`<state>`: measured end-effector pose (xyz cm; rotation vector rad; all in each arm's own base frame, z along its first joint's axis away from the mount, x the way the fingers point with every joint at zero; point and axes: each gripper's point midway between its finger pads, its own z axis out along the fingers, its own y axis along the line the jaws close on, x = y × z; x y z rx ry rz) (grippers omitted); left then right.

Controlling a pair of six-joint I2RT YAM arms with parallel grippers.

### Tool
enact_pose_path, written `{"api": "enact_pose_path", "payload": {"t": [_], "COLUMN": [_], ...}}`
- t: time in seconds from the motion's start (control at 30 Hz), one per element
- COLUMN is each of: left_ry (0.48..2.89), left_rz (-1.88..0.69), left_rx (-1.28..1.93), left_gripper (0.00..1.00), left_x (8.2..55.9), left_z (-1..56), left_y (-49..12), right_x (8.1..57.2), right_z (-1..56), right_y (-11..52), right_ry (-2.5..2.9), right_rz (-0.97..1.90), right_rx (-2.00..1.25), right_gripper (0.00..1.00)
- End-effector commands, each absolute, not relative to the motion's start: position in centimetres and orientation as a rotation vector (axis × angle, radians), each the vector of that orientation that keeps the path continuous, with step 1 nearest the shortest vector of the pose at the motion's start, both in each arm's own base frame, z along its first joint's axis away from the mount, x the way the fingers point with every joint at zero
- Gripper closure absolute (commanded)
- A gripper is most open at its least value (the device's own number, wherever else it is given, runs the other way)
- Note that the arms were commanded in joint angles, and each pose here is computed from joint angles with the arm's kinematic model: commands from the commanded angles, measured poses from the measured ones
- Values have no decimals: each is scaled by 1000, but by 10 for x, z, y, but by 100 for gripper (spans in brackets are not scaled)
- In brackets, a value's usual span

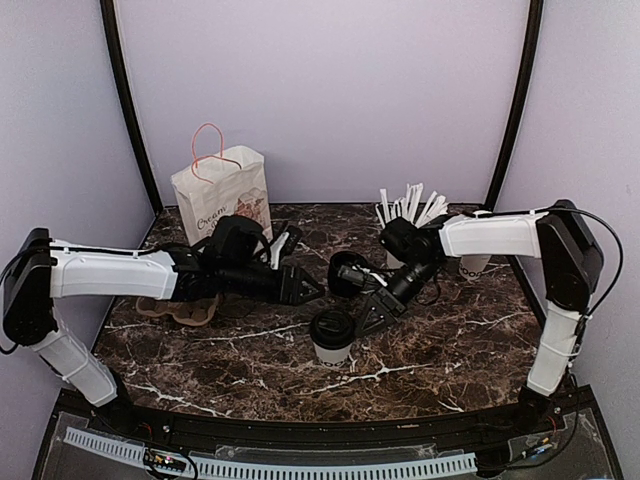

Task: Pack the takeout coffee

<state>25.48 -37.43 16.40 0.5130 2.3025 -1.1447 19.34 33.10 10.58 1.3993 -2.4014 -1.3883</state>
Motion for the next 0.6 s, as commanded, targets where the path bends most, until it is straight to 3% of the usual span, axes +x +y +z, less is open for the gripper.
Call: {"api": "enact_pose_path", "payload": {"t": [0.0, 0.17, 0.57], "left_ry": [2326, 2354, 2511], "left_rz": [-1145, -1186, -1123], "left_rx": [553, 658, 699], "left_gripper": [41, 31, 35], "left_x": [238, 206, 211], "left_z": [168, 155, 117], "left_y": [-361, -356, -366], "right_x": [195, 208, 211], "right_z": [126, 138, 130], "right_y": [326, 327, 333], "right_ry": [-2410, -2459, -2436], "right_rz": [-1417, -1398, -1388], "right_rx": [1482, 1559, 1601], "right_gripper": [33, 33, 33]}}
